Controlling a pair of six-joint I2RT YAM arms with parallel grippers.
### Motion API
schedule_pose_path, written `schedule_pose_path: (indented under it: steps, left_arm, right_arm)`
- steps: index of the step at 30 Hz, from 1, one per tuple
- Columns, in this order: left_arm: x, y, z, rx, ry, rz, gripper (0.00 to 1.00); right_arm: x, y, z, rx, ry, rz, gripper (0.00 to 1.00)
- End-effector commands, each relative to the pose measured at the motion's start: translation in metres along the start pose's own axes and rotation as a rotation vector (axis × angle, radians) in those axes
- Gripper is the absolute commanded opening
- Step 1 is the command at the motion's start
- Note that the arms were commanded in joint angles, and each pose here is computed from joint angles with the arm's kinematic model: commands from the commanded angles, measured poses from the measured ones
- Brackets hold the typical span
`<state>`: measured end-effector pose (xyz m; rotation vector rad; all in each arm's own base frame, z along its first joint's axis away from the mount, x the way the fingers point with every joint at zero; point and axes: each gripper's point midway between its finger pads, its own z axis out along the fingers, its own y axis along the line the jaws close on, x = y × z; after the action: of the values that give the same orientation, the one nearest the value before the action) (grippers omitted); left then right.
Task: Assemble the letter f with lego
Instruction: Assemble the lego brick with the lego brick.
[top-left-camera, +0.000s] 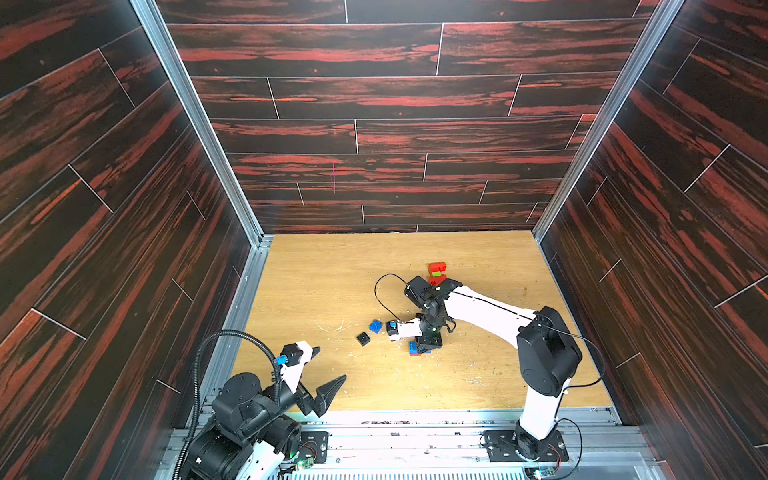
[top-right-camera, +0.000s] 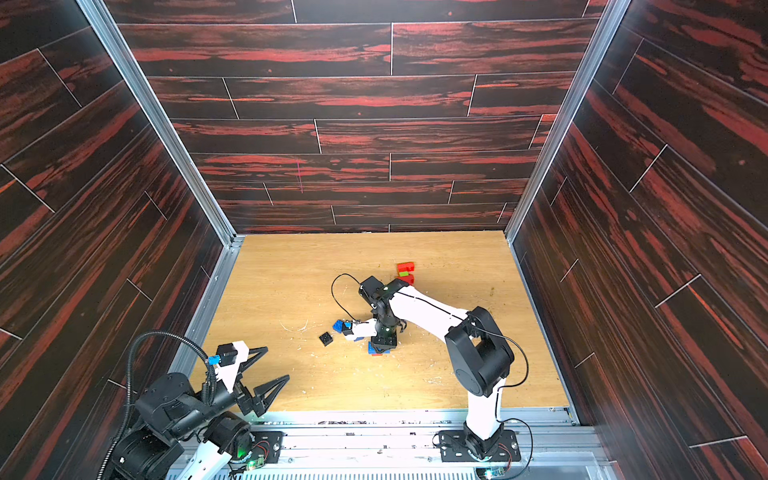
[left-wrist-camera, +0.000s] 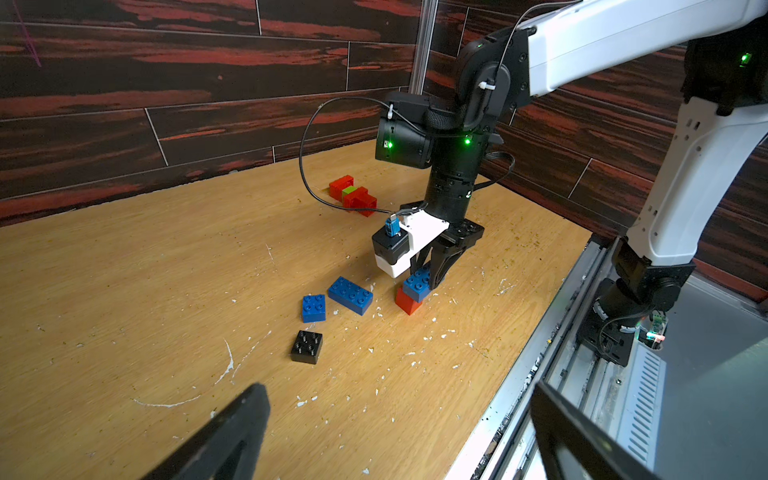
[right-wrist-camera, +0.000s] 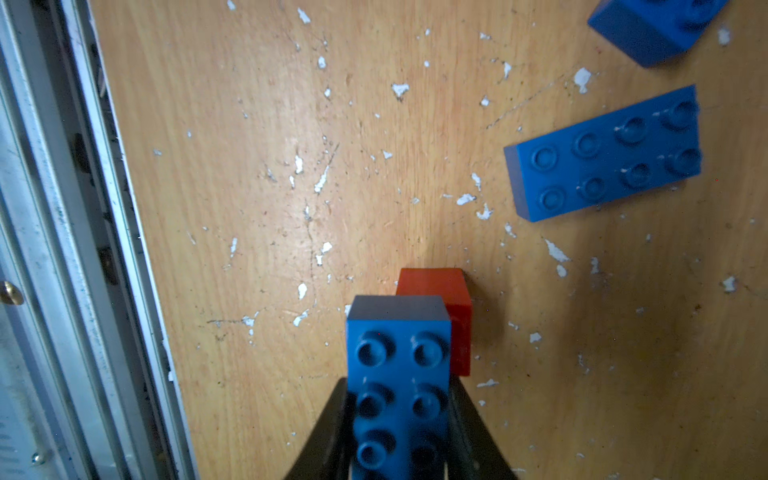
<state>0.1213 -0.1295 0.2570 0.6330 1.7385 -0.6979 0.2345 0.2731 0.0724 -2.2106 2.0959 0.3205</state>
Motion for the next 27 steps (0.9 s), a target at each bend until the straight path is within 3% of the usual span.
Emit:
schedule_pose_path:
  steps: [1, 27]
  left_arm:
    - [0.004, 0.001, 0.006, 0.010, 0.025, 0.001, 1.00]
    - [0.006, 0.000, 0.007, 0.015, 0.031, -0.001, 1.00]
  right_arm:
    - [-0.007, 0.000, -0.020, 0.023, -0.030, 0.000, 0.00]
    - [-0.010, -0.010, 0.007, -0.005, -0.022, 0.004, 0.00]
